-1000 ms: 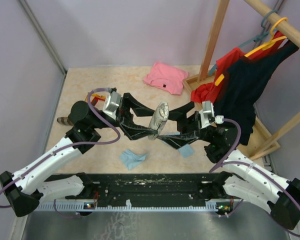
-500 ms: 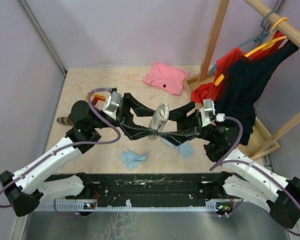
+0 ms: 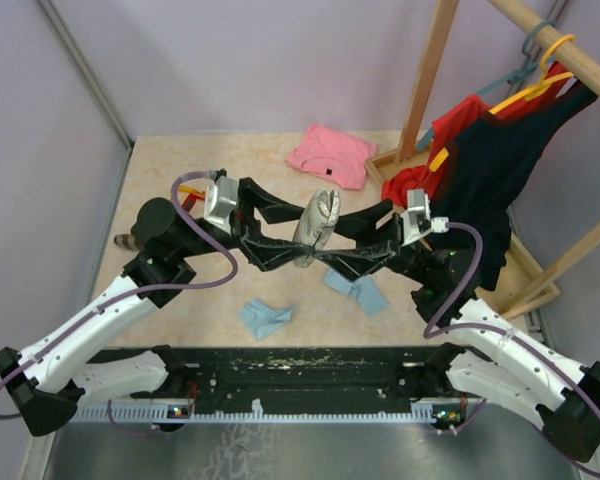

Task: Organize the sunglasses
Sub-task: Open the sunglasses case, then place the sunglasses case at the center of the board.

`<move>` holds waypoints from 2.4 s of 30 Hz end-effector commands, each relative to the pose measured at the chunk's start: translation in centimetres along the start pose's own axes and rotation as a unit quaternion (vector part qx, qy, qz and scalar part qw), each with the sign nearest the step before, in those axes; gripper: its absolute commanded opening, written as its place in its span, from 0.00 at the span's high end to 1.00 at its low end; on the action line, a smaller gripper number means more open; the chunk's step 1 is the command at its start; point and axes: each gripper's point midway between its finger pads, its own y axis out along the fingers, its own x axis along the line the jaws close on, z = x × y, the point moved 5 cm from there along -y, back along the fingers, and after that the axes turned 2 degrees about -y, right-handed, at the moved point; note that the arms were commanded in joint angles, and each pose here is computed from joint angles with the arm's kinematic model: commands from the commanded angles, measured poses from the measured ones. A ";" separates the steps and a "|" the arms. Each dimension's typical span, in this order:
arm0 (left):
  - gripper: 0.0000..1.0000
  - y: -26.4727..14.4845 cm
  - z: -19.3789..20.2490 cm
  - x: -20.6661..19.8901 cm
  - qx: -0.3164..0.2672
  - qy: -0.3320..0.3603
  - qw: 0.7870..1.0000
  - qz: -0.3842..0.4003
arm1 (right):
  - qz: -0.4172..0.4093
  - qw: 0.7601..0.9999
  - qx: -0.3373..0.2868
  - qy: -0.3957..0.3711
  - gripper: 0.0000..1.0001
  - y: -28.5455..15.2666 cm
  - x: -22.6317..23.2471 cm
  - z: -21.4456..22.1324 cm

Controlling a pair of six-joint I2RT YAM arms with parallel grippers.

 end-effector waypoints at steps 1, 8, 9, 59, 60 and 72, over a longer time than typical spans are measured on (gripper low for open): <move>0.99 -0.4 -1.5 1.6 -0.007 0.044 0.996 -0.079 | 0.114 0.993 0.001 -0.002 0.73 0.6 -2.8 -1.2; 1.00 -0.9 -0.8 5.2 0.032 0.062 0.976 -0.204 | 0.275 0.961 0.027 0.032 0.74 -0.3 -6.7 -0.5; 1.00 -1.1 -0.7 5.7 0.036 0.063 0.971 -0.227 | 0.286 0.957 0.030 0.037 0.74 -0.3 -7.0 -0.5; 1.00 -8.6 21.7 16.1 0.390 0.401 0.686 -0.465 | 0.506 0.849 0.150 -0.018 0.23 -13.9 -6.8 4.2; 1.00 -8.4 22.1 16.1 0.384 0.412 0.683 -0.465 | 0.505 0.850 0.151 -0.018 0.23 -13.9 -6.8 4.2; 0.99 -8.9 27.8 15.6 0.427 0.482 0.679 -0.354 | 0.497 0.852 0.164 -0.012 0.23 -14.2 -6.2 4.4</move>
